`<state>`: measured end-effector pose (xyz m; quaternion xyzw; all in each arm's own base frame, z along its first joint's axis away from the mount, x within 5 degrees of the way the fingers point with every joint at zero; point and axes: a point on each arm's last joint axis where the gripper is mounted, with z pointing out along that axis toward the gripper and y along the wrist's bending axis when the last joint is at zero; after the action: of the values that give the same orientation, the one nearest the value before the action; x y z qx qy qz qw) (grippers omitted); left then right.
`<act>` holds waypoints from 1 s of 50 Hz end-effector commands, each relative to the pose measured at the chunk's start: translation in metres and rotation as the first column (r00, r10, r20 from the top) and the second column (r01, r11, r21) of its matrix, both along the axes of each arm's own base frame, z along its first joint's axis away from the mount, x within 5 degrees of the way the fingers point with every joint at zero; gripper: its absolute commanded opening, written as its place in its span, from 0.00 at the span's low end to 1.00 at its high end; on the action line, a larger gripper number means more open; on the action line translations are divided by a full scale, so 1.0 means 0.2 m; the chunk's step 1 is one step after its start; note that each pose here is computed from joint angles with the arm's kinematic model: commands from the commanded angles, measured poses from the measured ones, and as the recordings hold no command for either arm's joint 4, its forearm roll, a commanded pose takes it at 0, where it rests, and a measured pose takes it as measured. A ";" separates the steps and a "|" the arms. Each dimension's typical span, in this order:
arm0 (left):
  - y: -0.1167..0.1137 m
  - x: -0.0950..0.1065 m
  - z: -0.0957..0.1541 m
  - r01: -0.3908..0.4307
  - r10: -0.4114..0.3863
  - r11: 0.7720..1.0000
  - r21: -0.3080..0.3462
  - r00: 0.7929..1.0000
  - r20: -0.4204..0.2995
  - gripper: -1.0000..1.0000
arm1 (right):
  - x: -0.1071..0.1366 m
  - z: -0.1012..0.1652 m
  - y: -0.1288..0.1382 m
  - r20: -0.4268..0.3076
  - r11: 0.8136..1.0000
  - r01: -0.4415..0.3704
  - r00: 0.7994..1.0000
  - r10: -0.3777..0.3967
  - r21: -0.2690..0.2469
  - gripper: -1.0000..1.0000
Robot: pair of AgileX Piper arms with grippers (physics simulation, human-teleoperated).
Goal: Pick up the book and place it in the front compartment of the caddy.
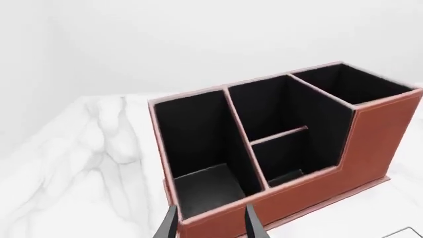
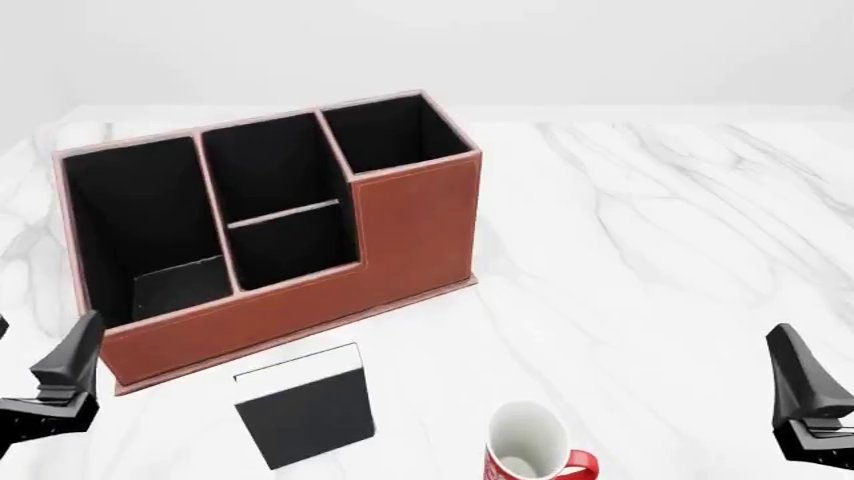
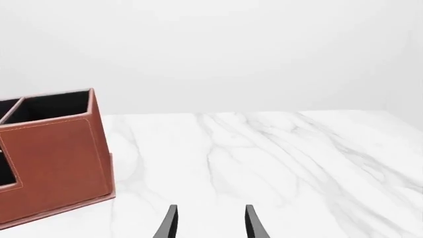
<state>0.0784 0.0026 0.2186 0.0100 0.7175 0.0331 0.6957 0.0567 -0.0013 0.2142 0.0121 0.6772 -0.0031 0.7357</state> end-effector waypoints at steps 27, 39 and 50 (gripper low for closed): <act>0.00 -0.11 -0.04 -0.034 0.026 0.209 0.977 0.999 0.030 1.00 | 0.00 0.00 0.00 -0.003 1.000 -0.005 1.000 0.005 0.001 1.00; -0.02 -0.11 -0.13 0.179 -0.052 0.131 0.975 0.983 -0.174 1.00 | 0.00 0.00 0.00 -0.003 1.000 -0.005 1.000 0.005 0.001 1.00; -0.02 -0.13 -0.20 0.336 -0.042 0.075 0.939 0.942 -0.334 1.00 | 0.00 0.00 0.00 -0.003 1.000 -0.005 1.000 0.005 0.001 1.00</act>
<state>0.0628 0.0017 0.1889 0.5200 0.5801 0.4310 0.4554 0.0567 -0.0013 0.2142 0.0123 0.6771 -0.0033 0.7358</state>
